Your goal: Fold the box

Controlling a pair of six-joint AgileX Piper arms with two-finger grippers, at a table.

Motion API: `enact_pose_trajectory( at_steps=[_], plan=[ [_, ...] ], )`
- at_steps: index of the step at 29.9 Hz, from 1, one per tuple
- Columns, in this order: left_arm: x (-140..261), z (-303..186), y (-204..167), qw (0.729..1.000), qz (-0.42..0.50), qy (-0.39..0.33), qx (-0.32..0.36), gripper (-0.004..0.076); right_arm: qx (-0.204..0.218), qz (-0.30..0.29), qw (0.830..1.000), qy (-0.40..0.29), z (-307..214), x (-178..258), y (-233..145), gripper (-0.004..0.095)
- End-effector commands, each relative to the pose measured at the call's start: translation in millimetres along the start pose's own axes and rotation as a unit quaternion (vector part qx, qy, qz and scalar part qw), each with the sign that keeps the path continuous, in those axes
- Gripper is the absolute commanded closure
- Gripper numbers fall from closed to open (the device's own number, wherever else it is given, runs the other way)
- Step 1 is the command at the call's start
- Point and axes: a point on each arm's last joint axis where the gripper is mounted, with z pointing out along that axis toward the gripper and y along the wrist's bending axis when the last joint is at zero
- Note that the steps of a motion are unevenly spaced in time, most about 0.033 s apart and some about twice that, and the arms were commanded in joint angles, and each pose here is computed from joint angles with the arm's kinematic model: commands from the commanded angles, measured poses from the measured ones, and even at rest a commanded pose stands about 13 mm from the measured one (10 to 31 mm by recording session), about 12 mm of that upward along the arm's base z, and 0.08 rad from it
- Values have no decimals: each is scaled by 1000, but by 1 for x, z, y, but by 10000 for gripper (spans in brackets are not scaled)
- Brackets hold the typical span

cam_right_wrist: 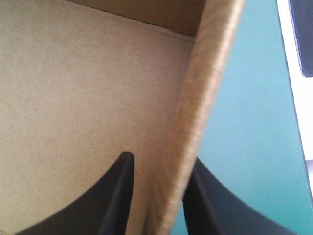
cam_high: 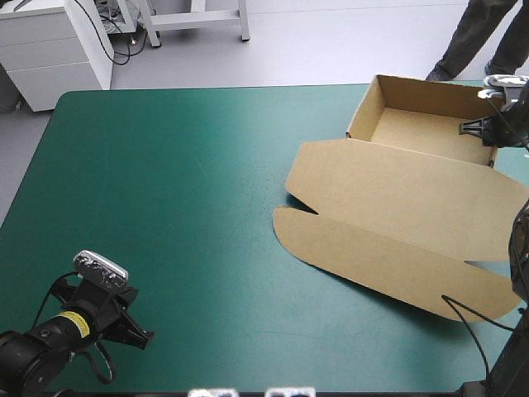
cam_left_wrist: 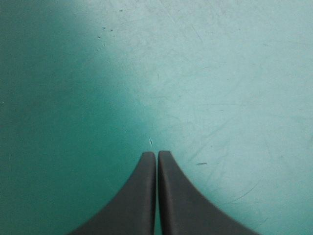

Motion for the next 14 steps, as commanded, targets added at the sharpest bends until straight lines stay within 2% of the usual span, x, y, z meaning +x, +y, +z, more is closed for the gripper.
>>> enact_pose_trajectory(
  at_steps=[1,7,9,12,14],
  plan=[
    [-13,-5,2,999,-1,-44,-5,731,21,31,998,-47,-23,-6,-30,927],
    [-15,-5,2,999,-1,-53,-6,731,20,57,998,-29,-6,2,-49,921],
    [-16,-6,2,998,-1,-58,-6,731,20,60,998,-23,-1,4,-51,871],
    [-16,-6,2,998,-1,-61,-6,731,12,54,998,-20,2,5,-52,658],
    [-16,-6,2,998,-1,-61,-6,731,11,49,999,-19,2,5,-51,424]
  ],
)
